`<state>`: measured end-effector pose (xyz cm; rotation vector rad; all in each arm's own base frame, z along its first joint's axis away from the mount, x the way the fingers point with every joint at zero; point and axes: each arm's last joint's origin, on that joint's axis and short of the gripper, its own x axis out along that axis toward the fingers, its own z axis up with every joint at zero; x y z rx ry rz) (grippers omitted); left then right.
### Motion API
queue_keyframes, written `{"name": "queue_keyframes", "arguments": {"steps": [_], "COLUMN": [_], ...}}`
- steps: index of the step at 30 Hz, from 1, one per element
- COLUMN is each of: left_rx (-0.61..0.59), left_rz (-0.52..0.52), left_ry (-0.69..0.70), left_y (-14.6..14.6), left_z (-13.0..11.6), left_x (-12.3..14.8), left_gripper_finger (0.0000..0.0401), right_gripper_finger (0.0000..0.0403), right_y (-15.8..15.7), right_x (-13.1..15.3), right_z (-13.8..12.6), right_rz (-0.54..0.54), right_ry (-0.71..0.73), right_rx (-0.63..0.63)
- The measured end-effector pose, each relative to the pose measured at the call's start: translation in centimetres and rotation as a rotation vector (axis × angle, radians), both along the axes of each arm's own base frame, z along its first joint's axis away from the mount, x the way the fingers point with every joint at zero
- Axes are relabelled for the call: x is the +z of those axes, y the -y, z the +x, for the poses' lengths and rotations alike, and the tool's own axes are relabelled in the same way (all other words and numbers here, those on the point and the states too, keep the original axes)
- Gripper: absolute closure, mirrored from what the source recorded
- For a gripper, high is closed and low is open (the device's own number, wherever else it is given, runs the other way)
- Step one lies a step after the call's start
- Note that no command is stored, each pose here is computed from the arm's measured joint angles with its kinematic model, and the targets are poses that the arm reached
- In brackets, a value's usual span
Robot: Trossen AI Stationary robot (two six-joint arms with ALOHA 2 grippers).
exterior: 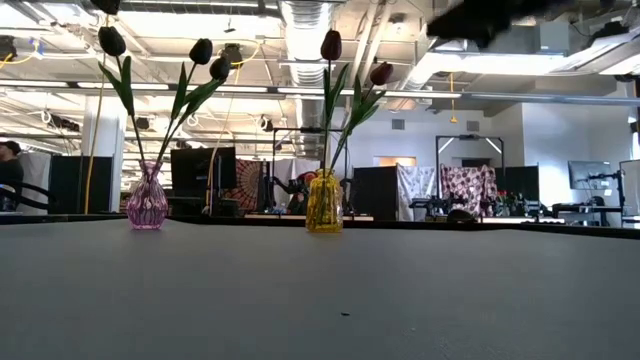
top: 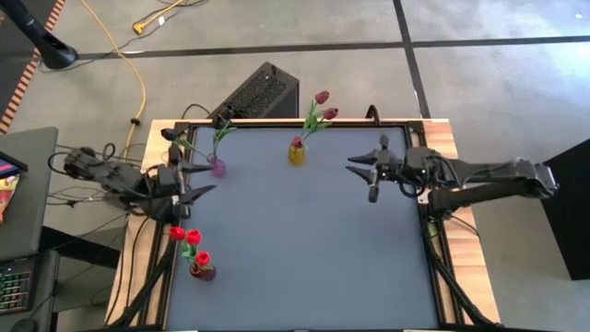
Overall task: Sort flowers into vase by color
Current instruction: Return to Home Position
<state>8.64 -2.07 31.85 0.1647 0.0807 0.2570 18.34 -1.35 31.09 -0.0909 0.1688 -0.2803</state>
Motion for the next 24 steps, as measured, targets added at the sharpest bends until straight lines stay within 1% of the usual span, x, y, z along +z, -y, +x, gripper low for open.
{"name": "queue_keyframes", "arguments": {"steps": [4,8,11,16,20,24], "left_rx": [0.001,-0.022,-0.028,-0.075,-0.086,-0.098], "left_rz": [-0.003,-0.024,-0.048,-0.112,-0.159,-0.191], "left_ry": [0.008,-0.013,-0.008,0.012,0.022,0.042], "left_y": [-0.1,-0.4,-0.7,-1.1,-1.4,-1.5], "left_z": [0.6,1.2,1.8,2.7,3.0,3.4], "left_x": [-0.9,-2.0,-3.3,-5.3,-6.3,-7.7], "left_gripper_finger": [0.0182,0.0182,0.0182,0.0182,0.0182,0.0182], "right_gripper_finger": [0.0275,0.0275,0.0275,0.0275,0.0275,0.0275], "right_y": [0.8,1.3,1.5,1.5,1.5,1.7], "right_x": [-3.4,-5.7,-7.0,-8.7,-10.1,-11.4], "right_z": [-1.5,-2.4,-2.7,-2.7,-2.9,-3.2], "right_rz": [0.088,0.148,0.158,0.182,0.192,0.243], "right_ry": [0.04,0.042,0.057,0.1,0.089,0.078], "right_rx": [-0.022,-0.047,-0.049,-0.028,-0.028,-0.051]}}
